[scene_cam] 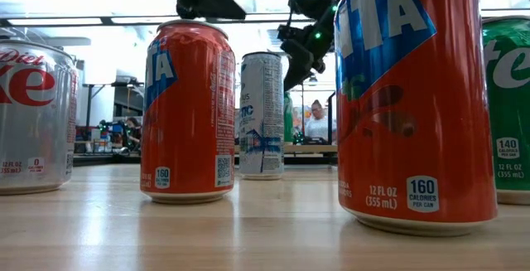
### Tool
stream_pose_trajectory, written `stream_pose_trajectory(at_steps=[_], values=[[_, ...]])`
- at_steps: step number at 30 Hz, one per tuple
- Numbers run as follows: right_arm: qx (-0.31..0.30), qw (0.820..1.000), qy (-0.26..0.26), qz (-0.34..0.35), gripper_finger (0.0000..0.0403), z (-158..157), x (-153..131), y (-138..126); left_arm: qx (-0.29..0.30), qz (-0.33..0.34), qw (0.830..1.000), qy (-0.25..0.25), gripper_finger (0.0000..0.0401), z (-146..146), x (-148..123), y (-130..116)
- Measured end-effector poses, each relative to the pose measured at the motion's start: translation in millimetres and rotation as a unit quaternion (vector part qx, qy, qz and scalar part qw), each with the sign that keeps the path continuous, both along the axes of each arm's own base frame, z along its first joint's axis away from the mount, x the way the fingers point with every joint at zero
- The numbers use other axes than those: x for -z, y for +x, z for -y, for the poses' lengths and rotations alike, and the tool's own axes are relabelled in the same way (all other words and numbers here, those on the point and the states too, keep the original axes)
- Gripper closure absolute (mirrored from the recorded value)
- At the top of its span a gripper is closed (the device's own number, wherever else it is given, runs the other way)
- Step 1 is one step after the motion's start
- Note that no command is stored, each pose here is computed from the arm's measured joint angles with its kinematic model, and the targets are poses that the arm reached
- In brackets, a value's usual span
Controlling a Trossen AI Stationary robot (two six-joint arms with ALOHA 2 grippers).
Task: Sort soda cans
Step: Put the right green soda can on the shelf
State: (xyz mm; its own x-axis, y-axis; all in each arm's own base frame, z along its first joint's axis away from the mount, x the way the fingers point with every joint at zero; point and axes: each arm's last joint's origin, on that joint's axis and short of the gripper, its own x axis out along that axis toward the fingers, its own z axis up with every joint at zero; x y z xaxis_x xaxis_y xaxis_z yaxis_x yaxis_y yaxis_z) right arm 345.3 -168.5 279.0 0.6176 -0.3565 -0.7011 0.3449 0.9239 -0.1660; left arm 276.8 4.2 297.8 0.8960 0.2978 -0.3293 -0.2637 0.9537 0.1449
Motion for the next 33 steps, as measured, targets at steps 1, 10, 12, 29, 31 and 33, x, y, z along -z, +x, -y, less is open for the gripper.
stream_pose_trajectory(at_steps=[1, 10, 12, 29, 31, 33], values=[[-0.001, 1.0, 0.002, -0.006, 0.0394, -0.9, -0.5, -1.8, 0.005, 0.011, 1.0, 0.0, 0.0401, 2.6, -2.0, 0.7], [-0.015, 1.0, -0.013, -0.01, 0.0394, 2.3, 4.7, 2.7, 0.031, 0.074, 0.996, 0.024, 0.0401, 13.9, -15.1, 4.0], [-0.016, 1.0, -0.015, -0.008, 0.0394, 3.2, 6.6, 4.6, 0.031, 0.074, 0.997, 0.024, 0.0401, 13.9, -14.9, 4.0], [-0.007, 0.999, -0.036, 0.026, 0.0394, 15.9, 8.7, 10.9, 0.031, 0.073, 0.997, 0.024, 0.0401, 13.9, -14.9, 4.0], [-0.006, 0.999, -0.04, 0.032, 0.0394, 17.1, 7.7, 11.2, 0.031, 0.074, 0.997, 0.023, 0.0401, 13.9, -14.9, 4.0], [-0.007, 0.998, -0.043, 0.035, 0.0394, 17.5, 7.1, 11.5, 0.031, 0.074, 0.997, 0.023, 0.0401, 13.9, -14.9, 4.0]])
